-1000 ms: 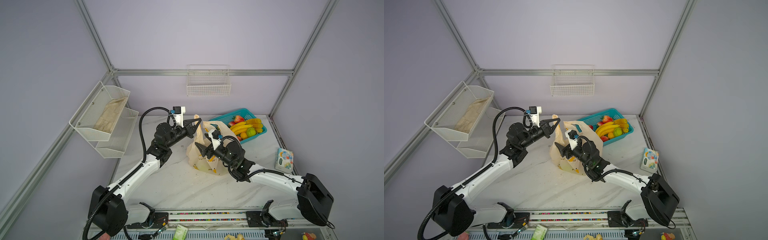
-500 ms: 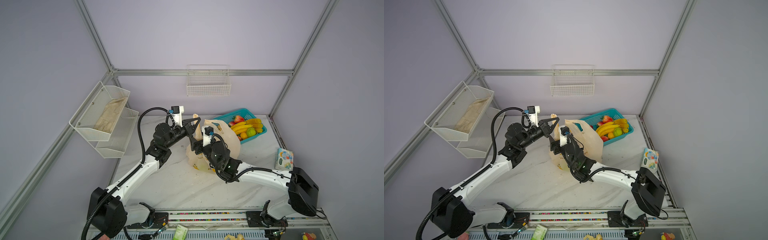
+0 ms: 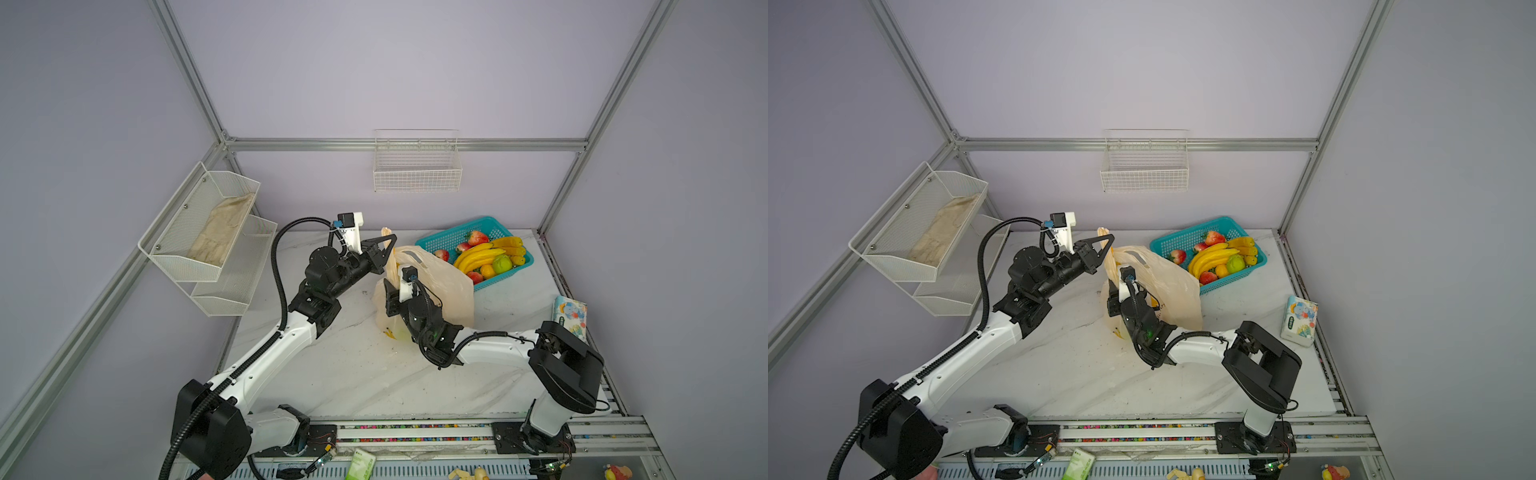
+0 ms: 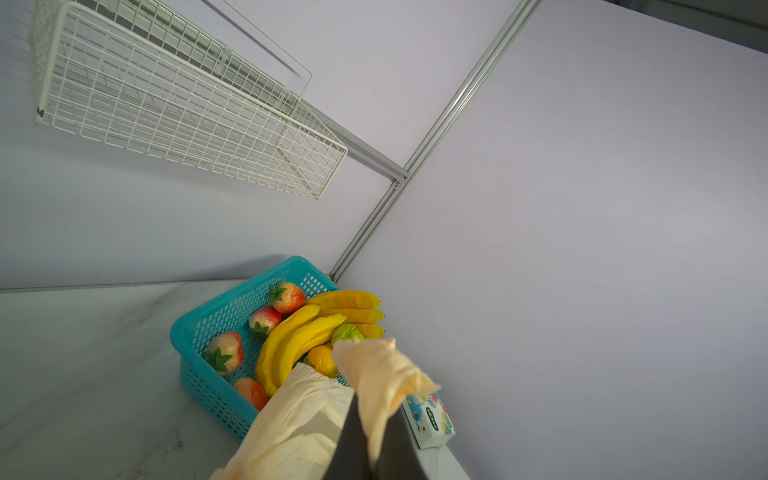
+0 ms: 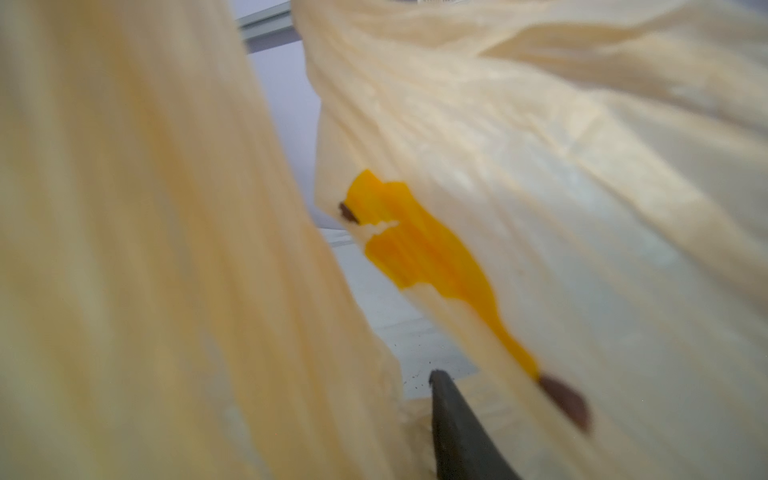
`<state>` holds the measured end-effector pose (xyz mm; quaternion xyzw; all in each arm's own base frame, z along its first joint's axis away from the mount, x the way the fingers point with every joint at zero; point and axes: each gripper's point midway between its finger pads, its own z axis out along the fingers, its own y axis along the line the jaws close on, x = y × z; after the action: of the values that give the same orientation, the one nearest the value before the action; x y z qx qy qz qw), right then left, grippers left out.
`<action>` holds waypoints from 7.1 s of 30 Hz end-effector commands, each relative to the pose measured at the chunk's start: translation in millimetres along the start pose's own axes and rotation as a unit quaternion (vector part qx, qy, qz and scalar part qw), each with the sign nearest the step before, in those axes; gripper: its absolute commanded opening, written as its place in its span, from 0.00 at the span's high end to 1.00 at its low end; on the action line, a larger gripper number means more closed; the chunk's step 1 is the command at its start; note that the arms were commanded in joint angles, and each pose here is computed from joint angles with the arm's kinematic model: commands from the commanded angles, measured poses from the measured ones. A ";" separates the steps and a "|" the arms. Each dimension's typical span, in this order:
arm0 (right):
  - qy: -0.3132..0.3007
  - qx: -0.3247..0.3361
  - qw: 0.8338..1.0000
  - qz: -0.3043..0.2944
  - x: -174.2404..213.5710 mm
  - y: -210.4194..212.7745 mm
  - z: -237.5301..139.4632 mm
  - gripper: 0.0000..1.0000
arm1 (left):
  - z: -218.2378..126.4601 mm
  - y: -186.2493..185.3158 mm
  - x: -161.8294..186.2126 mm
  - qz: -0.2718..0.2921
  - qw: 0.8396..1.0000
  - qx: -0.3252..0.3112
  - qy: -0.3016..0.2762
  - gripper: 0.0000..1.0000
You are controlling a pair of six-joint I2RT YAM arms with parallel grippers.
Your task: Place the fake fruits into the plastic bag and tie a complex knot
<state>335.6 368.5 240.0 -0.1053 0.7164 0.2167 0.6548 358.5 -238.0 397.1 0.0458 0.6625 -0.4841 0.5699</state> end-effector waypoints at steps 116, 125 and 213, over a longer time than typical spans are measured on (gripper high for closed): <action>0.022 -0.160 0.983 0.087 -120.2 -128.0 -99.6 1.00 | -24.7 -71.0 63.4 0.139 0.982 0.094 0.090 0.74; 0.027 -0.217 0.974 0.063 -113.6 -110.7 -111.8 1.00 | 4.0 -76.9 20.2 0.099 0.987 0.114 0.053 0.55; 0.038 -0.306 0.951 0.006 -85.5 -66.6 -80.3 1.00 | 2.1 -78.4 13.6 0.260 0.949 0.135 0.119 0.40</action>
<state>313.5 264.4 306.4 -0.3005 0.6547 0.4017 0.5654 319.5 -288.2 408.2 0.3104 0.6621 -0.4008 0.5519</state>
